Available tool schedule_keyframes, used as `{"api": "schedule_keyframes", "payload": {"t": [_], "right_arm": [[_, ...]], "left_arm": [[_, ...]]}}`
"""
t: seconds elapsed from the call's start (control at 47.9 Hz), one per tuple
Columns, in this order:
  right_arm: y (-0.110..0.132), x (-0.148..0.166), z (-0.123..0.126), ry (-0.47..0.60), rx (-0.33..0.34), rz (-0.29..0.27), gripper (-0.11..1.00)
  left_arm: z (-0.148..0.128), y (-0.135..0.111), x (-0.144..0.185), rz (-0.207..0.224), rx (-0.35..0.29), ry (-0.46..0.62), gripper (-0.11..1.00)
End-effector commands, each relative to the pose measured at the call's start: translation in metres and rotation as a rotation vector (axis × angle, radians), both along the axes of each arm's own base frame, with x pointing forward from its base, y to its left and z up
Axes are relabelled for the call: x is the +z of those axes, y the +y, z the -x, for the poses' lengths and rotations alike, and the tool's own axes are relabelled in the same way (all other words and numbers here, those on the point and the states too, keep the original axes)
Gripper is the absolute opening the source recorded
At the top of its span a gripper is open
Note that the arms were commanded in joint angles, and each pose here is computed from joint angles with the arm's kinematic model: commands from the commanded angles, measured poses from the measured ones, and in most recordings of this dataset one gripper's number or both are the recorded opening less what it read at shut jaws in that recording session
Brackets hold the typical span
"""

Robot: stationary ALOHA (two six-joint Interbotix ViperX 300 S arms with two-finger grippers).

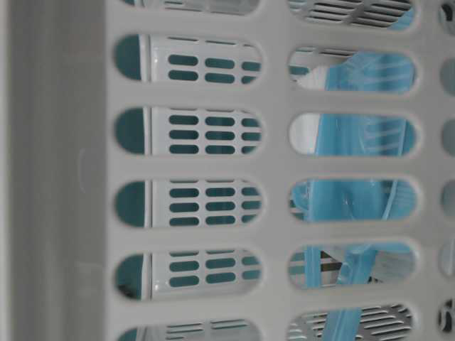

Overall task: Pick up the dustpan from the shopping basket with the left arm.
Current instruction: 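Move the left gripper over the blue dustpan handle in the basket, then lower the left gripper and close it on the dustpan handle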

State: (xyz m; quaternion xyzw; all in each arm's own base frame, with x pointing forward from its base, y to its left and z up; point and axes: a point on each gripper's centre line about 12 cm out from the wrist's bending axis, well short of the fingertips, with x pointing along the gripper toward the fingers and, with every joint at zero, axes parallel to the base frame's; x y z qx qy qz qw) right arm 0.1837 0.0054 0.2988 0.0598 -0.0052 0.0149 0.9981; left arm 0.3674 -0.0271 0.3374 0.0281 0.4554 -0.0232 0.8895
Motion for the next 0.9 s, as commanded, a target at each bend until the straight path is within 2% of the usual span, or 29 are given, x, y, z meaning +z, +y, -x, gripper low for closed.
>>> {"api": "schedule_keyframes", "payload": {"t": [0.0,0.042,0.209,0.313,0.438,0.876], "right_arm": [[0.000,0.004,0.000,-0.024,0.001,-0.005,0.71],[0.000,0.005,0.000,-0.035,0.001,-0.006,0.75],[-0.001,0.005,0.003,-0.080,-0.003,-0.008,0.72],[-0.001,0.001,0.004,-0.083,-0.003,-0.011,0.72],[-0.001,-0.002,0.004,-0.075,-0.004,-0.016,0.72],[-0.001,-0.004,0.004,-0.067,-0.004,-0.016,0.72]], "left_arm": [[-0.009,-0.002,0.001,-0.003,-0.004,0.004,0.08],[-0.014,-0.004,-0.005,-0.005,-0.009,0.023,0.18],[-0.023,-0.010,-0.030,-0.010,-0.016,0.101,0.68],[-0.026,-0.013,-0.057,-0.022,-0.029,0.184,0.88],[-0.030,-0.016,-0.079,-0.030,-0.035,0.239,0.89],[-0.034,-0.023,-0.124,-0.040,-0.042,0.350,0.90]]}}
